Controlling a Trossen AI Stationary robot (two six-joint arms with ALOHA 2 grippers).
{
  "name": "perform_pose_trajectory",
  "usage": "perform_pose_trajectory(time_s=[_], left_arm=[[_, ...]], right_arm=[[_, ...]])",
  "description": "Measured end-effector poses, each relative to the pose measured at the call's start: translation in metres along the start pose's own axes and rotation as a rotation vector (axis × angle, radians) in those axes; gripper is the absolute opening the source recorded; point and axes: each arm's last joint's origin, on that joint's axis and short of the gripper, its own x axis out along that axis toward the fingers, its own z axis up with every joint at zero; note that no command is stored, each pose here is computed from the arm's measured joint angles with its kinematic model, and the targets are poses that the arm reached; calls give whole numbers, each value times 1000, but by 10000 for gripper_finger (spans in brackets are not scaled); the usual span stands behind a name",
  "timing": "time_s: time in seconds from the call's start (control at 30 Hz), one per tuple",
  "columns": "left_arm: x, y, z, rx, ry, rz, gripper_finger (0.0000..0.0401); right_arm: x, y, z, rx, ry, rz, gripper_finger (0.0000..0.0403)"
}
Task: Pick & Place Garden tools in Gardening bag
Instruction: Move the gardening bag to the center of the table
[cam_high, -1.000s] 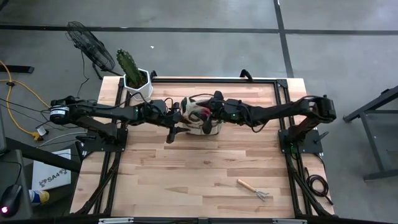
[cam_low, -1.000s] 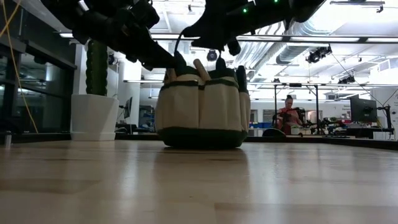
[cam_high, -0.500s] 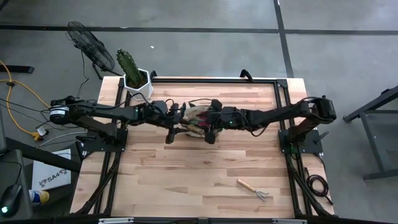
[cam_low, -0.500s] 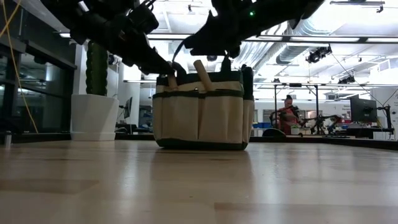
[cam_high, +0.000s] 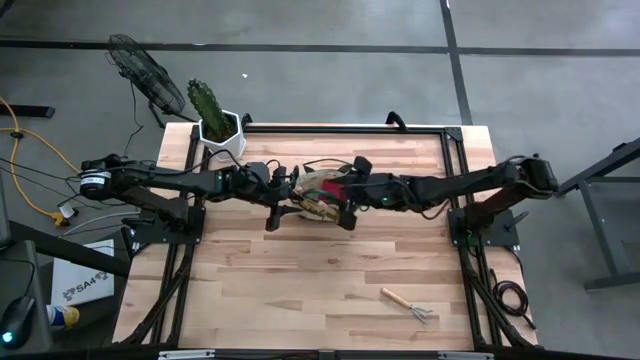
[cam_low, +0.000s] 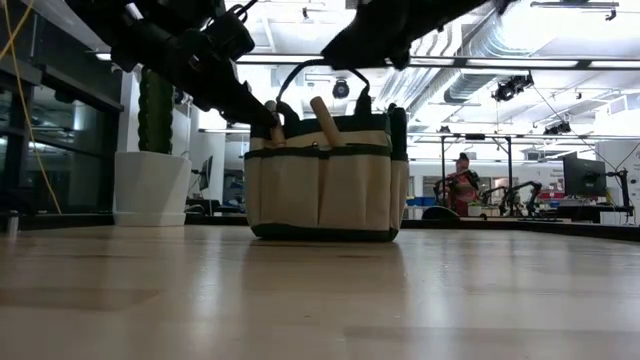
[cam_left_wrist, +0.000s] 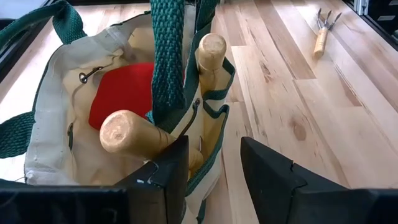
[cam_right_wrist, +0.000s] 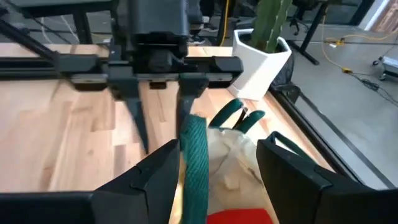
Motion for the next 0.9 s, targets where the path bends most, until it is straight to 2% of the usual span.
perform_pose_trajectory(time_s=[0.1, 0.17, 0.33, 0.4, 0.5, 0.6, 0.7, 0.9], left_arm=[[0, 0, 0, 0, 5, 0, 143], [0, 0, -1, -1, 11, -1, 143], [0, 0, -2, -3, 23, -2, 143], [0, 0, -2, -3, 21, -3, 143], [0, 0, -2, -3, 21, -3, 143], [0, 0, -2, -2, 20, -2, 143], [0, 0, -2, -2, 21, -3, 143], [0, 0, -2, 2, 20, -6, 143]], right_arm=[[-15, -1, 5, 17, 17, -6, 206], [-26, -4, 7, 50, 34, -65, 206], [-38, -23, -1, 230, 94, -404, 206], [-37, -32, -6, 325, 117, -469, 206], [-29, -45, -16, 460, 174, -486, 206], [-17, -59, -27, 546, 235, -492, 206], [-7, -71, -32, 590, 262, -467, 206], [11, -85, -35, 622, 262, -341, 206]])
